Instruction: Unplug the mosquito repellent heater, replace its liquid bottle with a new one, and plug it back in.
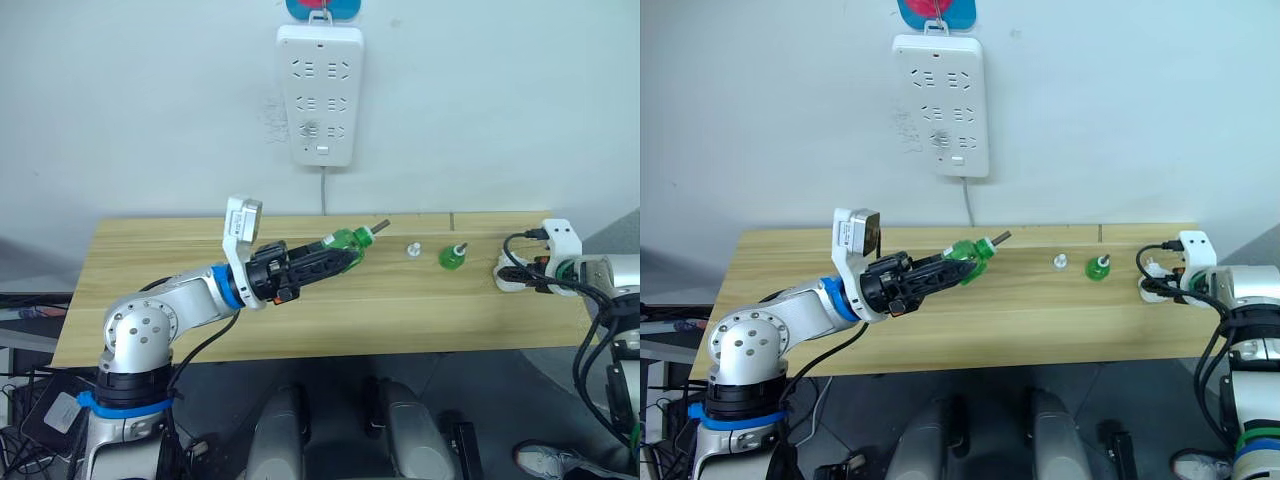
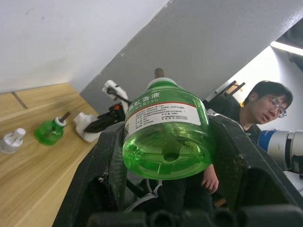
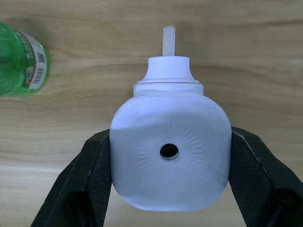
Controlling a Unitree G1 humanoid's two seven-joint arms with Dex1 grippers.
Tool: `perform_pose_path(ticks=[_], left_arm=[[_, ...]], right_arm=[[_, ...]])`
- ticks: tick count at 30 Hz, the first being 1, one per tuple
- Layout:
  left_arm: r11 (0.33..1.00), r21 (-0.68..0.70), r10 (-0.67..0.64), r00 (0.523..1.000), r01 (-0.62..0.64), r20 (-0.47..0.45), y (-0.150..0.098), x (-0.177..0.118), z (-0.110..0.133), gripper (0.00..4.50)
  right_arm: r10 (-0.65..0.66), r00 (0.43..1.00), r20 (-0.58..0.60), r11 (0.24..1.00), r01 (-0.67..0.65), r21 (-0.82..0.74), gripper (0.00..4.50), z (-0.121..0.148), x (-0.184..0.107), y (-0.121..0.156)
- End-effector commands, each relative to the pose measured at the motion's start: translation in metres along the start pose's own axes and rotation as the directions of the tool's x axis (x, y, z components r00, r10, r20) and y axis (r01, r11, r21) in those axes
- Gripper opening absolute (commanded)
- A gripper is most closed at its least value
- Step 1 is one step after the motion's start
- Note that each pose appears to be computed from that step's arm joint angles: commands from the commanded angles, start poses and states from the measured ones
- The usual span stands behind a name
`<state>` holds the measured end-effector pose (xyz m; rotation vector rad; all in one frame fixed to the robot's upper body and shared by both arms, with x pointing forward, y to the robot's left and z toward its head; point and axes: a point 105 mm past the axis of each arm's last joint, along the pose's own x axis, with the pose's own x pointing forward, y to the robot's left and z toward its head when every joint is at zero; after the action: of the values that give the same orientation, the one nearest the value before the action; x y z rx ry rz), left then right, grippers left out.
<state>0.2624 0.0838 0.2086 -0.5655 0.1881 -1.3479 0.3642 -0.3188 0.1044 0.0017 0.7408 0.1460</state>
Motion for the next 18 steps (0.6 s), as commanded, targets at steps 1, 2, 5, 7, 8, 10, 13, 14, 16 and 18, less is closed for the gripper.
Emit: perform_pose_path(ticks=[1, 2, 5, 7, 8, 10, 13, 14, 16, 18], left_arm=[[0.997, 0.037, -0.06, 0.998, 0.06, -0.006, -0.012, 0.001, 0.0, 2.25], [0.997, 0.052, -0.064, 0.998, 0.065, -0.016, -0.012, 0.002, -0.002, 2.25], [0.99, 0.103, -0.09, 0.996, 0.092, -0.026, -0.011, 0.008, -0.005, 2.25], [0.976, 0.19, -0.1, 0.994, 0.108, -0.05, -0.006, 0.016, -0.009, 2.25], [0.961, 0.256, -0.094, 0.993, 0.108, -0.069, -0.002, 0.02, -0.012, 2.25], [0.901, 0.425, -0.062, 0.996, 0.086, -0.07, 0.008, 0.03, -0.013, 2.25], [0.792, 0.606, -0.059, 0.997, 0.072, -0.042, 0.016, 0.043, -0.011, 2.25], [0.762, 0.644, -0.062, 0.998, 0.066, -0.029, 0.017, 0.046, -0.009, 2.25], [0.719, 0.693, -0.072, 0.997, 0.053, -0.002, 0.018, 0.049, -0.006, 2.25], [0.691, 0.721, -0.089, 0.996, 0.058, 0.005, 0.017, 0.052, -0.005, 2.25]], right_arm=[[0.187, 0.971, 0.148, 0.981, -0.178, -0.072, 2.97, 0.042, -0.045, 0.033], [0.27, 0.952, 0.146, 0.962, -0.261, -0.075, 2.97, 0.045, -0.056, 0.049], [0.549, 0.818, 0.173, 0.833, -0.553, -0.029, 2.97, 0.058, -0.096, 0.099], [0.714, 0.665, 0.217, 0.686, -0.727, -0.028, 2.97, 0.076, -0.124, 0.127], [0.77, 0.595, 0.231, 0.619, -0.785, -0.04, 2.97, 0.083, -0.134, 0.136], [0.829, 0.511, 0.226, 0.534, -0.844, -0.053, 2.97, 0.09, -0.143, 0.148], [0.863, 0.473, 0.176, 0.488, -0.871, -0.052, 2.97, 0.089, -0.147, 0.16], [0.876, 0.456, 0.159, 0.469, -0.882, -0.052, 2.97, 0.089, -0.149, 0.163], [0.892, 0.431, 0.136, 0.44, -0.897, -0.047, 2.97, 0.09, -0.155, 0.167], [0.892, 0.436, 0.116, 0.443, -0.896, -0.04, 2.97, 0.09, -0.157, 0.167]])
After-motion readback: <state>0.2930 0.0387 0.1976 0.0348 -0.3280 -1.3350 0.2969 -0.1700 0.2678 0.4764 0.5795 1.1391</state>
